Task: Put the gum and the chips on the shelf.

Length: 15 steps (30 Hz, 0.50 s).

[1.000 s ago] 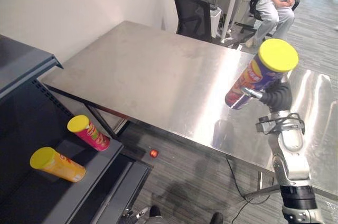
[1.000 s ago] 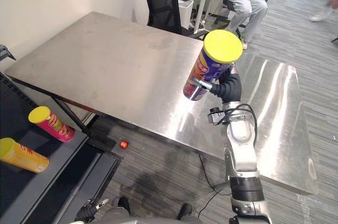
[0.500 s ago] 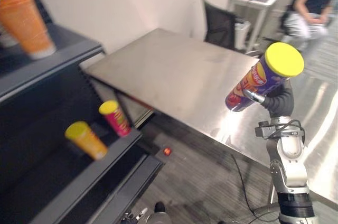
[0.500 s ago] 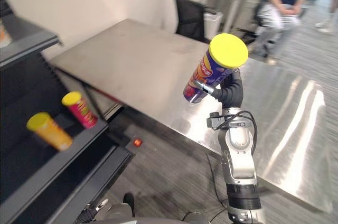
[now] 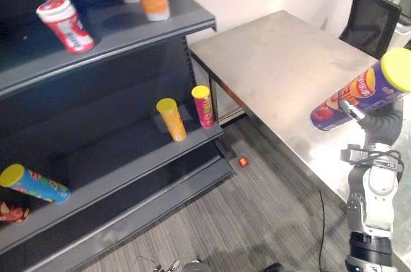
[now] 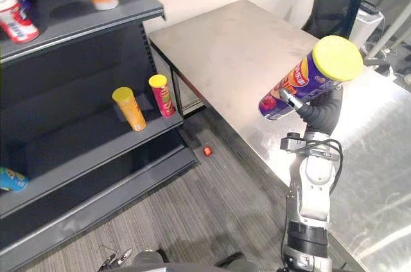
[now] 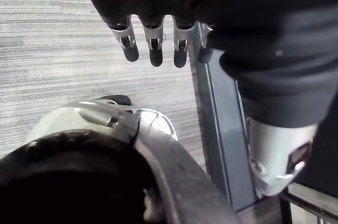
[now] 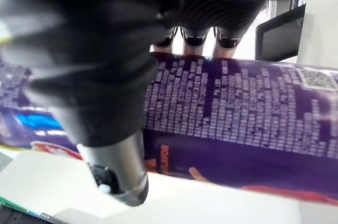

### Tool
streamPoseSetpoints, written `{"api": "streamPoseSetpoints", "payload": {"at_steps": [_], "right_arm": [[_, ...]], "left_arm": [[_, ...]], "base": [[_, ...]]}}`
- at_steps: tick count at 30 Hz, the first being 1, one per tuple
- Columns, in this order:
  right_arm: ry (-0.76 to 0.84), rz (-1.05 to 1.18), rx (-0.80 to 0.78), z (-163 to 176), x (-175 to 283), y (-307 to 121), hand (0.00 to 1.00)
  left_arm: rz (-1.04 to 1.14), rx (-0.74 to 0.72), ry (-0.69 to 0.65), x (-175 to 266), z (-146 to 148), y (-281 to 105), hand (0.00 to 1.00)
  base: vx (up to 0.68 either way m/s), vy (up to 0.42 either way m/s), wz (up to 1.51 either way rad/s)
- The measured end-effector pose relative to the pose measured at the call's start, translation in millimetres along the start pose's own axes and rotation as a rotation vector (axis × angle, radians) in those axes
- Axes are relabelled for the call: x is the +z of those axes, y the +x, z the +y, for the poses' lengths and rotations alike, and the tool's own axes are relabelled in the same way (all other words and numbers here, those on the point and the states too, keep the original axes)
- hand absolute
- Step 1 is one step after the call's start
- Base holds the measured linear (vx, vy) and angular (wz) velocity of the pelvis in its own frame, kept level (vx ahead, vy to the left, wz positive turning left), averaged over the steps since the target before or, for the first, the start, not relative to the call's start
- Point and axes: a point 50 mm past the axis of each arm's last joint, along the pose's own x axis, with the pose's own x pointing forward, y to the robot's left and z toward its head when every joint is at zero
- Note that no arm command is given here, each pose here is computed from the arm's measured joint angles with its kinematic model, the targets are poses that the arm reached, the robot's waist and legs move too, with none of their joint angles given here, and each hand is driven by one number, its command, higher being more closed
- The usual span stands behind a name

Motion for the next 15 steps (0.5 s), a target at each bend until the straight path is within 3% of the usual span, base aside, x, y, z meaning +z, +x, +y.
{"api": "streamPoseSetpoints", "payload": {"at_steps": [8, 15], "right_arm": [[-0.026, 0.034, -0.017, -4, -5, -8, 1.0], [0.002, 0.05, 0.028, 14, -12, -5, 1.0]], "left_arm": [[-0.044, 0.023, 0.059, 20, 7, 6, 0.0], [-0.05, 0.029, 0.042, 21, 8, 6, 0.0]], "base": [[-0.06, 0.137, 0.15], [-0.01, 0.076, 0.0]]}}
